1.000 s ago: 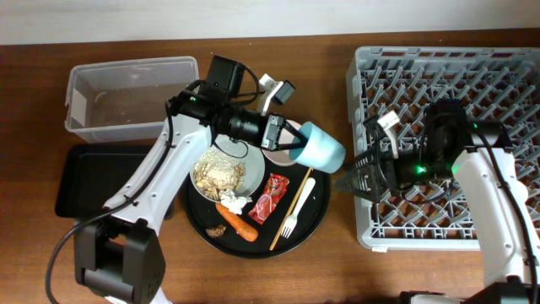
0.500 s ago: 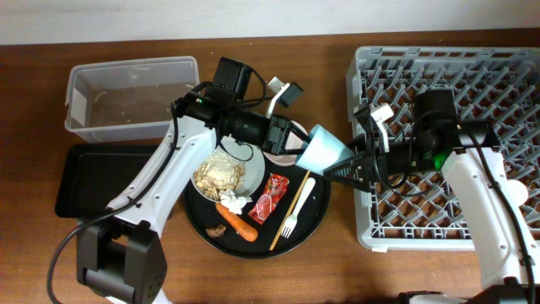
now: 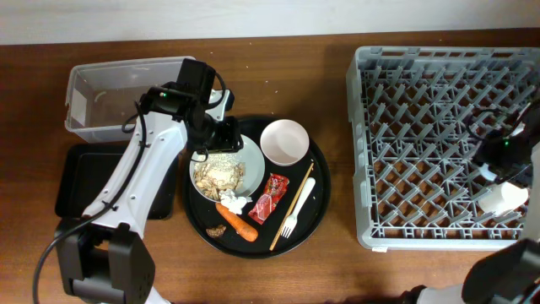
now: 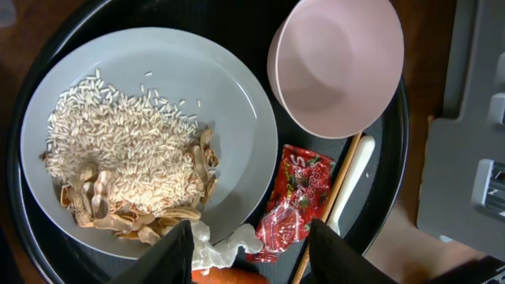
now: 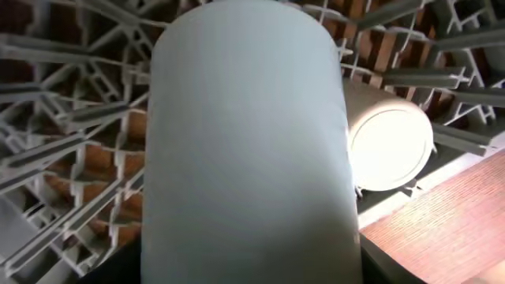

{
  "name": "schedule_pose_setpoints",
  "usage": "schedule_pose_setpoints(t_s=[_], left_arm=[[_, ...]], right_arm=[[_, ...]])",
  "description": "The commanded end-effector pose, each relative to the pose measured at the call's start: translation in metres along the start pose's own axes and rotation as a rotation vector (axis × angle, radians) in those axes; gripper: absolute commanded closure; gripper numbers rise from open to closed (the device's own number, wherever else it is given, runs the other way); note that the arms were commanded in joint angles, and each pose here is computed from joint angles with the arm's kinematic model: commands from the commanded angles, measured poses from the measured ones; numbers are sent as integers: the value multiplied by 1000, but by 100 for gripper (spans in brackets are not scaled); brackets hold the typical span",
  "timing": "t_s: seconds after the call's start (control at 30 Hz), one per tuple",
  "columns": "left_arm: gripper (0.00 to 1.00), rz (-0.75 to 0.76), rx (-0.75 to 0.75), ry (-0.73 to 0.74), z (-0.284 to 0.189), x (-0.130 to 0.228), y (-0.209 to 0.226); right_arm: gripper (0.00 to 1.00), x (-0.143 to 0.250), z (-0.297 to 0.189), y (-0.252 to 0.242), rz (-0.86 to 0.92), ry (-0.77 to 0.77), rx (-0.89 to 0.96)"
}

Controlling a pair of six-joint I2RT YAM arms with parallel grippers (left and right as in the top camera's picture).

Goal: Sort waste into correct bins and load items into the dishwasher rack
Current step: 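Place the blue cup in the dish rack with the right gripper, then grasp the pink bowl with the right gripper and set it in the rack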

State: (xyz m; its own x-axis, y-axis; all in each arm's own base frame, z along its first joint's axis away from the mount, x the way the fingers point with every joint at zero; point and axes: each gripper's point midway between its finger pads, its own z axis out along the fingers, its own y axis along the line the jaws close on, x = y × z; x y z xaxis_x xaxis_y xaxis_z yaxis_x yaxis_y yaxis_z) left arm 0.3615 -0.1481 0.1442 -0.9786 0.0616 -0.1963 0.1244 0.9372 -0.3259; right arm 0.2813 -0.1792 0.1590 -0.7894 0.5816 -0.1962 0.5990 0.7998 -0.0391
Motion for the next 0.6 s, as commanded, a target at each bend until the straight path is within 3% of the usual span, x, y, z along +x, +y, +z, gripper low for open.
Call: schedule_pose_setpoints(t_s=[0.0, 0.03, 0.1, 0.23, 0.33, 0.4, 0.43, 0.53, 0.57], left_arm=[[53, 0, -10, -22, -10, 0, 0], [54, 0, -10, -19, -10, 1, 0], [53, -1, -11, -17, -10, 1, 0], [53, -2, -26, -17, -10, 2, 3], [53, -1, -26, -21, -10, 1, 2], [52, 4, -25, -38, -10, -4, 2], [52, 1, -79, -42, -10, -4, 11], [48, -54, -247, 17, -16, 14, 43], [46, -112, -306, 38, -20, 21, 58]], right_arm=[[61, -3, 19, -7, 28, 57, 29], [50, -1, 31, -6, 25, 96, 32], [1, -1, 41, 0, 25, 120, 0], [1, -9, 24, 16, 30, 98, -97], [1, -6, -56, 55, -76, 15, -349], [1, 20, -102, 100, -261, -60, -482], [1, 46, -119, 142, -449, -68, -536], [1, 102, -132, 252, -806, -65, -681], [0, 110, -124, 277, -842, -77, -650]])
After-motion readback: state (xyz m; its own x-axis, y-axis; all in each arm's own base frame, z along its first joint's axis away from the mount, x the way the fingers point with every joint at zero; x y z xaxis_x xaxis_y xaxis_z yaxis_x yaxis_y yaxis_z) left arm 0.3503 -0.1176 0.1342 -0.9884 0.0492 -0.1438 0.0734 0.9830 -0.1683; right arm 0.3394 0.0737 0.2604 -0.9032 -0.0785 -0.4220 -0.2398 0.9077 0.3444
